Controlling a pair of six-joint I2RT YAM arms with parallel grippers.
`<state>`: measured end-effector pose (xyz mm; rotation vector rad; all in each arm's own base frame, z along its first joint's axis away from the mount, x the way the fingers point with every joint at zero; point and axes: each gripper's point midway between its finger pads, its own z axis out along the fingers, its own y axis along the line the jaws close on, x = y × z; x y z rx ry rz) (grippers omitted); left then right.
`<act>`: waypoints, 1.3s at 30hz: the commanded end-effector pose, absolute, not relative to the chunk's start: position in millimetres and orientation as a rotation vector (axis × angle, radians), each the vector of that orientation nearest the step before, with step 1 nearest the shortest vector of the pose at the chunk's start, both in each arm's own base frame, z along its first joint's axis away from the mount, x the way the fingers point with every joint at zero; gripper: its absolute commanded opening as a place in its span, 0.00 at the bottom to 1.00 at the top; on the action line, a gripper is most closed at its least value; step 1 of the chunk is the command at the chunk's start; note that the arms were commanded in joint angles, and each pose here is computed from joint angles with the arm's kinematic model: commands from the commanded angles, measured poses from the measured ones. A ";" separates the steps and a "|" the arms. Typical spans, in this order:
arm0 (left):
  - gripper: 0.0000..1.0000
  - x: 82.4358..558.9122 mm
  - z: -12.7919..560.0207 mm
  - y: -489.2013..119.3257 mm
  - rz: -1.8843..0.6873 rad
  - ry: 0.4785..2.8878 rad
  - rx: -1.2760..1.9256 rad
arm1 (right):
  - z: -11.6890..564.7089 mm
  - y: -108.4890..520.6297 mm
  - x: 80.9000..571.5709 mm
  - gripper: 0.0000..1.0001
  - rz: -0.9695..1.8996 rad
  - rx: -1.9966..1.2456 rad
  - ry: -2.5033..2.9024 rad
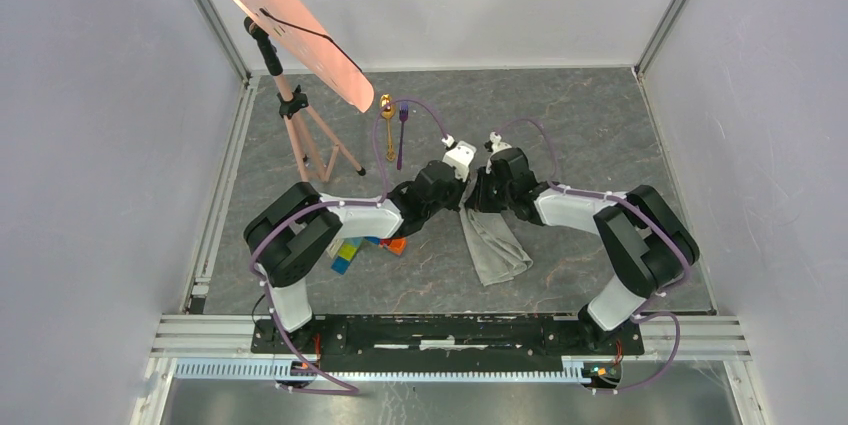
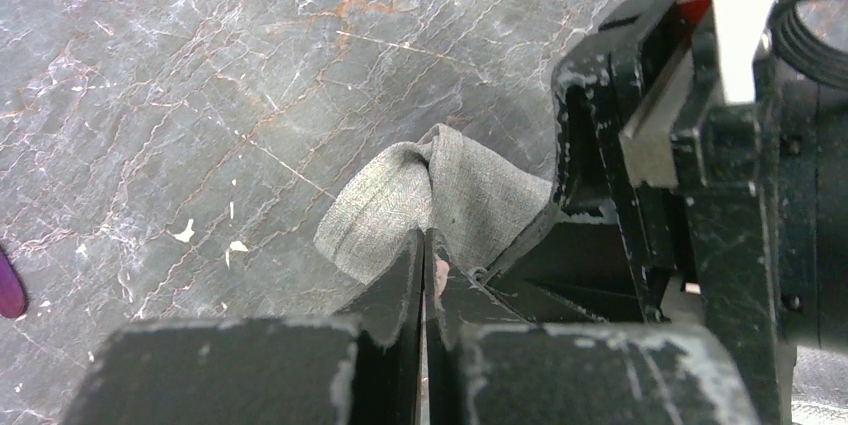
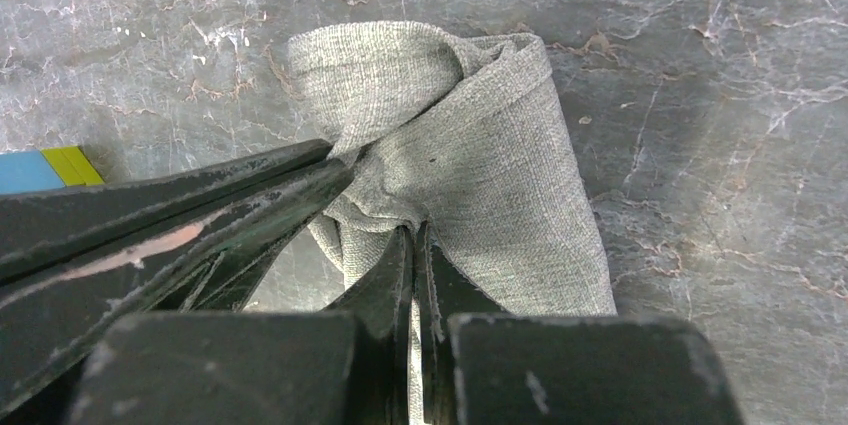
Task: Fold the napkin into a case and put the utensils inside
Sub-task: Stuff the top corner of the smaller-rectangle-folded napkin at the center of the board.
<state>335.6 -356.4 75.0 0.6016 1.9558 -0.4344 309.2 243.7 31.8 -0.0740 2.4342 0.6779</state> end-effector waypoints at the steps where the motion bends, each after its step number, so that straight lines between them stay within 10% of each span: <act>1: 0.02 342.8 113.4 -361.7 -0.443 1.807 0.596 | 43.1 256.4 322.7 0.00 0.719 -0.053 2.424; 23: 0.02 340.6 101.1 -347.5 -0.365 1.860 0.506 | 27.6 247.1 304.2 0.00 0.768 -0.081 2.391; 30: 0.02 341.0 99.5 -345.0 -0.364 1.865 0.508 | 53.0 250.4 312.7 0.27 0.761 -0.207 2.305; 39: 0.02 337.6 98.7 -346.4 -0.385 1.869 0.523 | 70.2 261.7 326.5 0.34 0.774 -0.278 2.240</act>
